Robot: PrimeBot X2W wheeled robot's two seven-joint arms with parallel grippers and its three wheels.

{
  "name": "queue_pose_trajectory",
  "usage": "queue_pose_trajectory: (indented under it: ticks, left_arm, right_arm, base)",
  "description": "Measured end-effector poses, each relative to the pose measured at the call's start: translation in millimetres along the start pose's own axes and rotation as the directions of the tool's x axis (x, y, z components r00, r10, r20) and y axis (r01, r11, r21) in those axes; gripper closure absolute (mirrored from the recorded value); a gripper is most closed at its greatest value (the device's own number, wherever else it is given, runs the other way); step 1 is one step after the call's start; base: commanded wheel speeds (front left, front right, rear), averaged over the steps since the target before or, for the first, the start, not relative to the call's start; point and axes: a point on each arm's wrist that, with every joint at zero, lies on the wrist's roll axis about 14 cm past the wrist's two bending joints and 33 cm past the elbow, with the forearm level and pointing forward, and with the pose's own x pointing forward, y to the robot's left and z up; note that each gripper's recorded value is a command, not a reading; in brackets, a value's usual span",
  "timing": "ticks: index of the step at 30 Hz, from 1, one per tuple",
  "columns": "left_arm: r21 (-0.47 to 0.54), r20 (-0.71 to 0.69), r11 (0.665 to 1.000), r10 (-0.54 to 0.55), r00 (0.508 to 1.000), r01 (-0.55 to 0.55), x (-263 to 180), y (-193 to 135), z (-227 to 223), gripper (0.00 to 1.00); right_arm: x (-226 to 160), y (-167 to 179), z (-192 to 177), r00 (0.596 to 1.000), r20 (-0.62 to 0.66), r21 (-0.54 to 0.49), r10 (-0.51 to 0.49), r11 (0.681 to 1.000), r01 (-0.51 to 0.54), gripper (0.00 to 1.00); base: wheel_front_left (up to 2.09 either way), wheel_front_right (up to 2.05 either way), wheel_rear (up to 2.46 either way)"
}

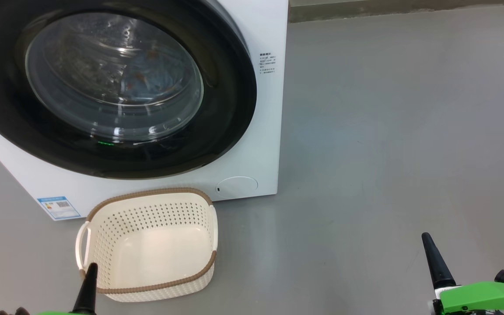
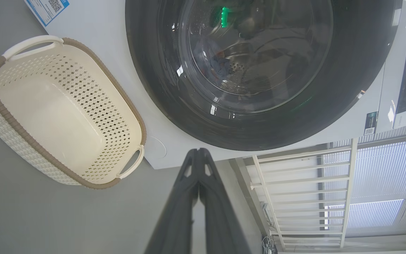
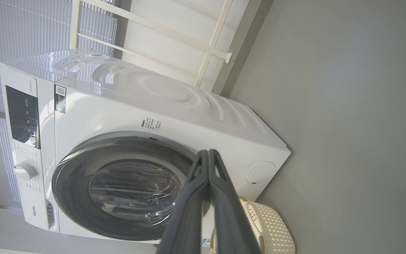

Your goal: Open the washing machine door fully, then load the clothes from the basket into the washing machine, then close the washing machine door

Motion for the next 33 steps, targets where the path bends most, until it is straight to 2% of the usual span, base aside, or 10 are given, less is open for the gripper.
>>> queue_pose_trajectory:
  ticks: [17,33]
  left_arm:
    - [-0.177,-0.020,0.984,-0.025,0.999,0.021,5.7,-7.4,-2.1,1.00]
    - [-0.320,-0.035,0.946,-0.065,0.997,0.050,12.9,-19.0,-3.0,1.00]
  right_arm:
    - [0.0,0.7,2.0,1.000,-0.005,0.190,0.003,0.982,-0.002,1.00]
    - [4.4,10.1,7.8,0.999,0.002,0.349,0.038,0.937,-0.037,1.00]
  base:
    - [0.00,0.00,0.00]
    - [0.00,0.00,0.00]
